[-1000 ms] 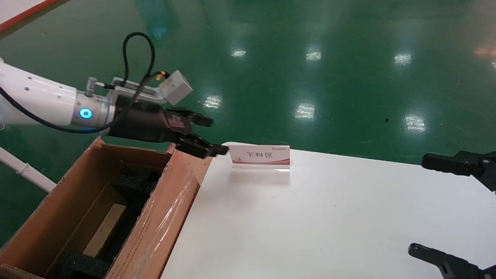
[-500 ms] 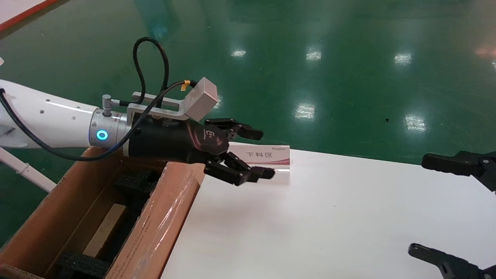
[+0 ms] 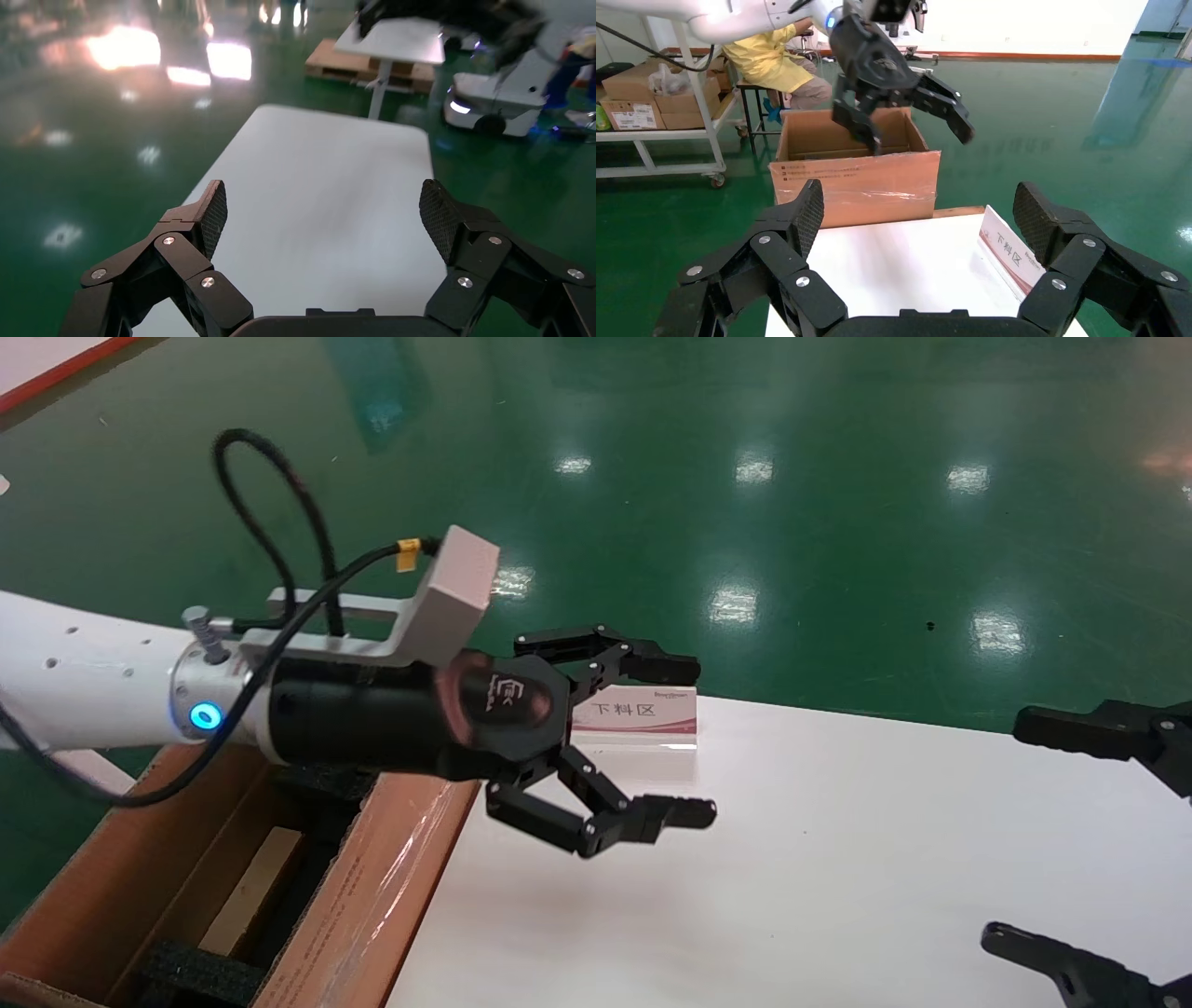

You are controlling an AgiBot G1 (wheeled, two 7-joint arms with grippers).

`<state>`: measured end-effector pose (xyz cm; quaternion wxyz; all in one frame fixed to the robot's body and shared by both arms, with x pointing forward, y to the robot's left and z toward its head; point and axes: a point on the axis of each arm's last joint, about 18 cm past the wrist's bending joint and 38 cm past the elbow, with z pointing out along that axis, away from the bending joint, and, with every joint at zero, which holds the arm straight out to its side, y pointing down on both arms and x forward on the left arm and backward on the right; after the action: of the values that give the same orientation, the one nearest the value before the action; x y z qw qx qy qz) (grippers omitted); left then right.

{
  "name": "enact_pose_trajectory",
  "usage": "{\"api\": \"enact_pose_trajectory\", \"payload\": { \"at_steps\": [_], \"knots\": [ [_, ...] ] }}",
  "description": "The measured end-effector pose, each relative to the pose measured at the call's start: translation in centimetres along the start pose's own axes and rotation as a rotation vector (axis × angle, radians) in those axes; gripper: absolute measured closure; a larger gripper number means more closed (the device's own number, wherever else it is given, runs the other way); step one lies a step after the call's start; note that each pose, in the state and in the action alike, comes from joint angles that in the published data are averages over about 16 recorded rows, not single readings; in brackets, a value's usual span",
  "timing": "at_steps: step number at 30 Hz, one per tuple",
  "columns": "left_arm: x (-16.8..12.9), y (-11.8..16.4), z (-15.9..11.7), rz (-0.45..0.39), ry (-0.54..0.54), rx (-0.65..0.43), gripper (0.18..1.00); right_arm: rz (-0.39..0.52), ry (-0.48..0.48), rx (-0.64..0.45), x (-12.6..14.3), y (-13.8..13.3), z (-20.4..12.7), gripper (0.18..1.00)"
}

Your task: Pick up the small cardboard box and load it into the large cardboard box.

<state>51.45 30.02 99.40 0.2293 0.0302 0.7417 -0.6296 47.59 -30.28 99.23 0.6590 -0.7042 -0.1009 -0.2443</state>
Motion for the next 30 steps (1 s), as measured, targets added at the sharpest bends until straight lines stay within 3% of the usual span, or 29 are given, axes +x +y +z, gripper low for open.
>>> {"api": "enact_pose_trajectory", "payload": {
  "at_steps": [14, 30],
  "knots": [
    [3.8, -1.2, -1.3, 0.119, 0.051, 0.128, 0.184, 0.0, 0.0, 0.0, 0.0, 0.0, 0.0, 0.178],
    [3.8, -1.2, -1.3, 0.121, 0.053, 0.131, 0.184, 0.0, 0.001, 0.0, 0.0, 0.0, 0.0, 0.178]
  ]
}}
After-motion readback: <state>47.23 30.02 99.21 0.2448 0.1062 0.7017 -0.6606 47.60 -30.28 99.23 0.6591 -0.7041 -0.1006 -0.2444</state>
